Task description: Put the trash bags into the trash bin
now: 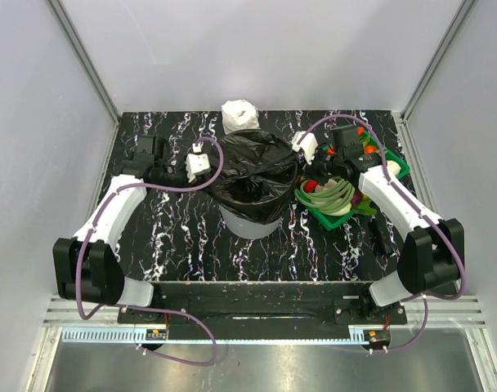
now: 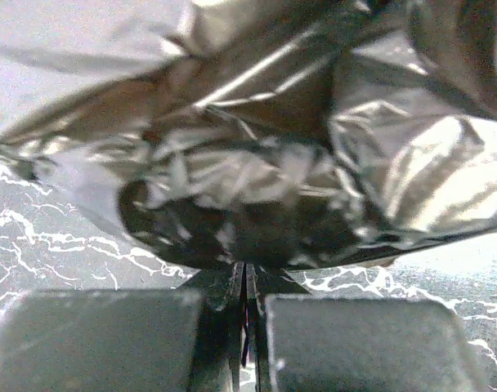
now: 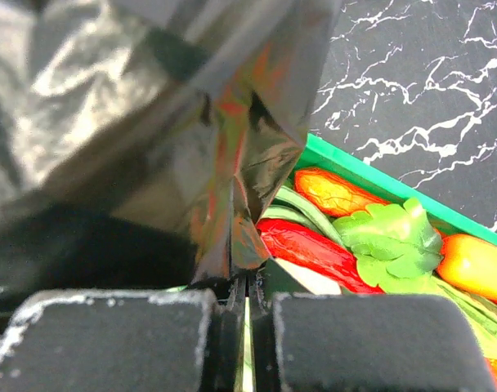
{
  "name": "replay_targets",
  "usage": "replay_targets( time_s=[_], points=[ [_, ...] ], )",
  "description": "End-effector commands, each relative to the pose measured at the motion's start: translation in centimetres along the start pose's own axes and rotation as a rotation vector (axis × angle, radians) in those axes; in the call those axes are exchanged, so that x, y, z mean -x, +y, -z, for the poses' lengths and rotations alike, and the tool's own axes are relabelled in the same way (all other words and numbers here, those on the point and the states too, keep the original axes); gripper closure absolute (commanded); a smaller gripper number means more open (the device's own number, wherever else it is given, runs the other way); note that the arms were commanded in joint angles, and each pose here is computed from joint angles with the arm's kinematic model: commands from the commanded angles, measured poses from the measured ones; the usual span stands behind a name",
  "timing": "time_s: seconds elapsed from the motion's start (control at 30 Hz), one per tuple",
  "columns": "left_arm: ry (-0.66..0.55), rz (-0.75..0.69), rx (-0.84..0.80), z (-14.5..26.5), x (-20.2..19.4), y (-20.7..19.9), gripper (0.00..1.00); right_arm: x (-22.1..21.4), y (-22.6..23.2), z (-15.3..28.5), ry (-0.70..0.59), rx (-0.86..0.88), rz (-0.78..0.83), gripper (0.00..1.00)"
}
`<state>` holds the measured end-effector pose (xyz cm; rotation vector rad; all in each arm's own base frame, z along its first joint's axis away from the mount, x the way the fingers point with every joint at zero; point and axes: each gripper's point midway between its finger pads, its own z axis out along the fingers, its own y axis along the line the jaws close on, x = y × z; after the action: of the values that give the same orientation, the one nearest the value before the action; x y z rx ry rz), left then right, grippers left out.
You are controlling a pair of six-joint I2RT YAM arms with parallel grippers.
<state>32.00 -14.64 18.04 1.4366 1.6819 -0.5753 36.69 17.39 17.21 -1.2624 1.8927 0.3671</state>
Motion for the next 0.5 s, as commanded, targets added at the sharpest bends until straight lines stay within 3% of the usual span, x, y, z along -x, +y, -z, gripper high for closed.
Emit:
replay_targets(
  time_s=[0.0,0.47],
  points=[
    [-0.01,-0.072,0.072,0.6,0.2,0.6,1.0,-0.7,-1.1,-0.4,0.022,-0.054,-0.028,1.0],
    [0.06,-0.118,0.164,0.6,-2.0,1.7,1.0,-3.4,-0.9,-1.6,0.091,-0.071,-0.089,1.0]
  ],
)
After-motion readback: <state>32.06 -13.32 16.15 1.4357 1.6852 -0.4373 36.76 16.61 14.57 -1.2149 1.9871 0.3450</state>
